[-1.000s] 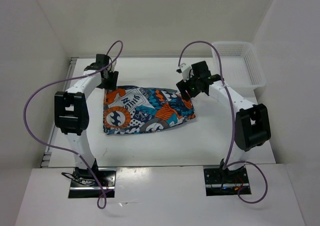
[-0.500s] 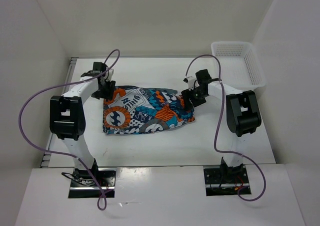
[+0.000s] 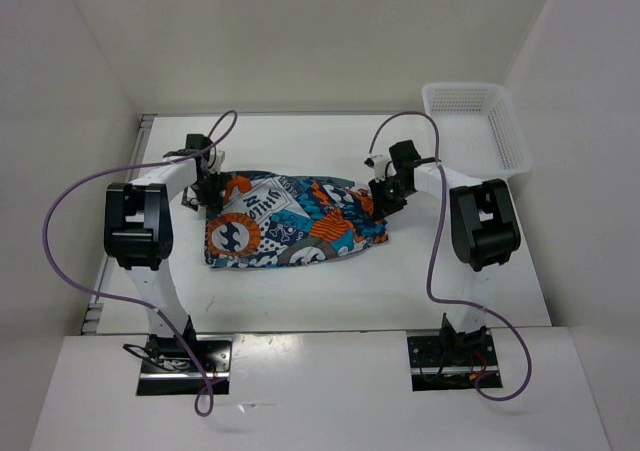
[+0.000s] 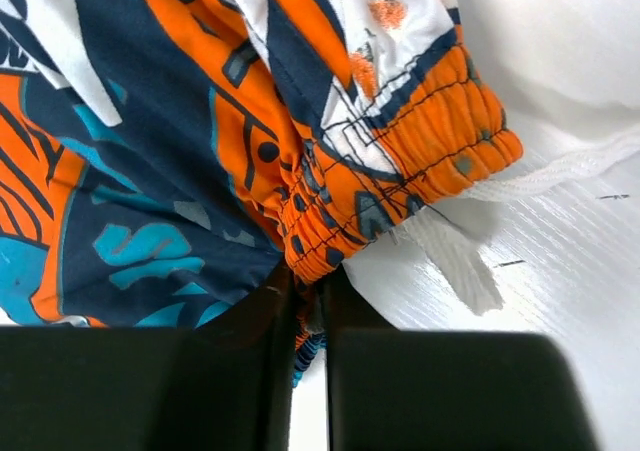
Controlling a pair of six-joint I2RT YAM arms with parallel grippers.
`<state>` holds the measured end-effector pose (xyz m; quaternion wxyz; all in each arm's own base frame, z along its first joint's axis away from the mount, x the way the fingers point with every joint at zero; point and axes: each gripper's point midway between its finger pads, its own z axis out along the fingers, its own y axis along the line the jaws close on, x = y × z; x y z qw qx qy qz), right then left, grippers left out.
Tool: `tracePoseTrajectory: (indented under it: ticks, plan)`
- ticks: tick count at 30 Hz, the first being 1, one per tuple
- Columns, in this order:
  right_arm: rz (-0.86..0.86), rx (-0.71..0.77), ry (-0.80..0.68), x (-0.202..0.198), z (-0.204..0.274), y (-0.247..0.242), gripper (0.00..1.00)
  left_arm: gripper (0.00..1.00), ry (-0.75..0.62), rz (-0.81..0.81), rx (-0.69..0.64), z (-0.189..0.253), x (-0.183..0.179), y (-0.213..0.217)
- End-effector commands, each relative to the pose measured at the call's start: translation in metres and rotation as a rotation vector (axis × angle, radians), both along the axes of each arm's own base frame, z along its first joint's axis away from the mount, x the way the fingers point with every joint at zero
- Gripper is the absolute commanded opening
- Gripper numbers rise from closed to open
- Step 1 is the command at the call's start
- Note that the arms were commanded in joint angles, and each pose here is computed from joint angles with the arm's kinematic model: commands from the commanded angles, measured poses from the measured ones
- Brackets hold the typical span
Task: Fold and stack the shorts
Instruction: Fold the shorts
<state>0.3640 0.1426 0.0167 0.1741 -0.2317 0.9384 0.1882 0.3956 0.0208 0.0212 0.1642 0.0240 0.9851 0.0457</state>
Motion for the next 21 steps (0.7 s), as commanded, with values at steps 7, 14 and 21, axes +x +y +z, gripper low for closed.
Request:
tracePoseTrajectory:
  ticks: [7,14,21]
  plan:
    - [0.002,-0.039,-0.133,0.02,0.061,-0.019,0.0,0.71,0.002,-0.026,-0.083,0.0,0.004,-0.013]
    - [0.007,-0.111,-0.14,0.009,0.101,-0.055,0.0,0.72,-0.064,-0.111,-0.073,0.021,0.018,-0.046]
    - [-0.066,-0.266,-0.174,0.011,0.138,-0.085,0.0,0.73,-0.112,-0.275,-0.13,0.034,0.031,-0.119]
